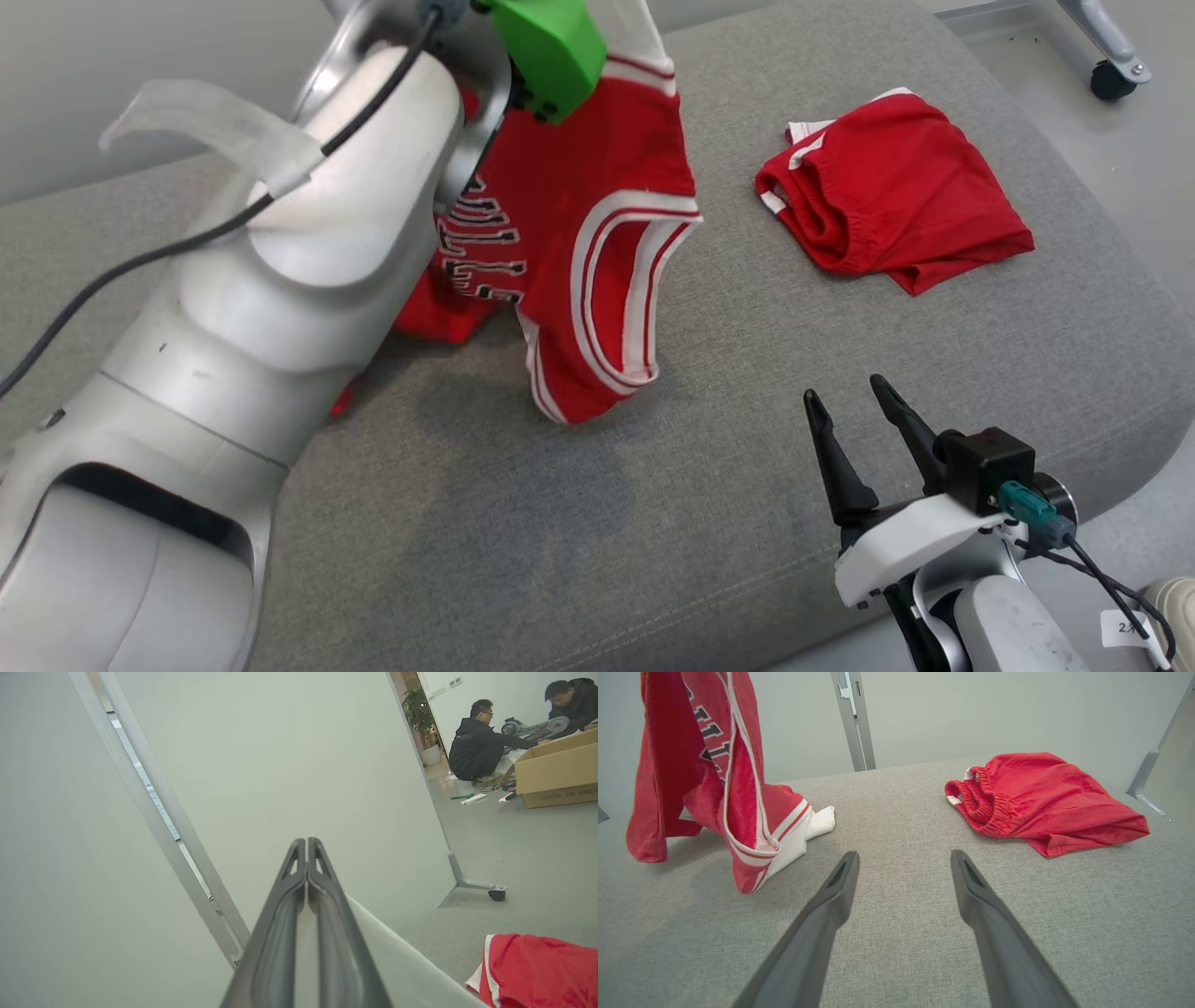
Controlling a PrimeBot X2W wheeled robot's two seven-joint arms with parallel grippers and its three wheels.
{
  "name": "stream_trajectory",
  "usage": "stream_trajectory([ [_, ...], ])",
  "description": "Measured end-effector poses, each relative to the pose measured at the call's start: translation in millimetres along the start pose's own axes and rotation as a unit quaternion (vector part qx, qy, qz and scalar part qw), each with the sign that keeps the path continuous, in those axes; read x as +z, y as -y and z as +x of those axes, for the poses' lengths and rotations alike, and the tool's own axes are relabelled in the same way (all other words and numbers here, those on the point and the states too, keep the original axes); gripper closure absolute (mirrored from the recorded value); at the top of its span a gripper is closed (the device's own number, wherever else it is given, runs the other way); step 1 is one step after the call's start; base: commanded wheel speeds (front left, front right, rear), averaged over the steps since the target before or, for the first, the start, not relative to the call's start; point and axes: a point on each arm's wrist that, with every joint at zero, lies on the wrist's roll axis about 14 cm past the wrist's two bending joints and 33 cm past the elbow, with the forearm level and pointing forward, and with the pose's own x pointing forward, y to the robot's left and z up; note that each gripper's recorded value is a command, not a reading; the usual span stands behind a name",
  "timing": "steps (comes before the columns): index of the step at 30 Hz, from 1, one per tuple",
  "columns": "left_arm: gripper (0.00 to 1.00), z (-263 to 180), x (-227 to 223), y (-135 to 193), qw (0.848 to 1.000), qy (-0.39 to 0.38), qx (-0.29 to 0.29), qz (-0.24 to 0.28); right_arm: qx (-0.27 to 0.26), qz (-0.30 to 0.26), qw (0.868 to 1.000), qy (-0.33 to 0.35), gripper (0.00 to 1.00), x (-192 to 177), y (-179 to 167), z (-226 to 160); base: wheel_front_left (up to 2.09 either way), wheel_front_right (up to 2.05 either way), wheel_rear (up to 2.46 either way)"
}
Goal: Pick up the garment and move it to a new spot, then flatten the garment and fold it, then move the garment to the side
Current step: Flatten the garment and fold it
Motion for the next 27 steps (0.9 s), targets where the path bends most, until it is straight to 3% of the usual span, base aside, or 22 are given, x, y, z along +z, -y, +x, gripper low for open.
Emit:
stream_trajectory([
  [12, 1.00, 10, 108, -25, 0.987, 0.156, 0.041, -0.018, 0.006, 0.000, 1.000, 0.002, 0.00, 1, -4, -6, 0.00, 0.00, 0.00],
  [16, 1.00, 4, 114, -42, 0.983, 0.170, 0.069, -0.032, 0.013, 0.001, 1.000, 0.001, 0.00, 1, -9, -3, 0.00, 0.00, 0.00],
  [19, 1.00, -9, 68, -65, 0.987, 0.114, 0.108, -0.033, 0.017, 0.001, 1.000, 0.001, 0.00, 0, -11, 0, 0.00, 0.00, 0.00],
  [22, 1.00, -38, -13, -83, 0.989, 0.008, 0.142, -0.043, 0.022, -0.002, 1.000, -0.003, 0.00, -1, -14, 3, 0.00, 0.00, 0.00],
  [27, 1.00, -105, -113, -91, 0.973, -0.123, 0.184, -0.066, 0.034, -0.009, 0.999, -0.005, 0.00, 0, -21, 9, 0.00, 0.00, 0.00],
])
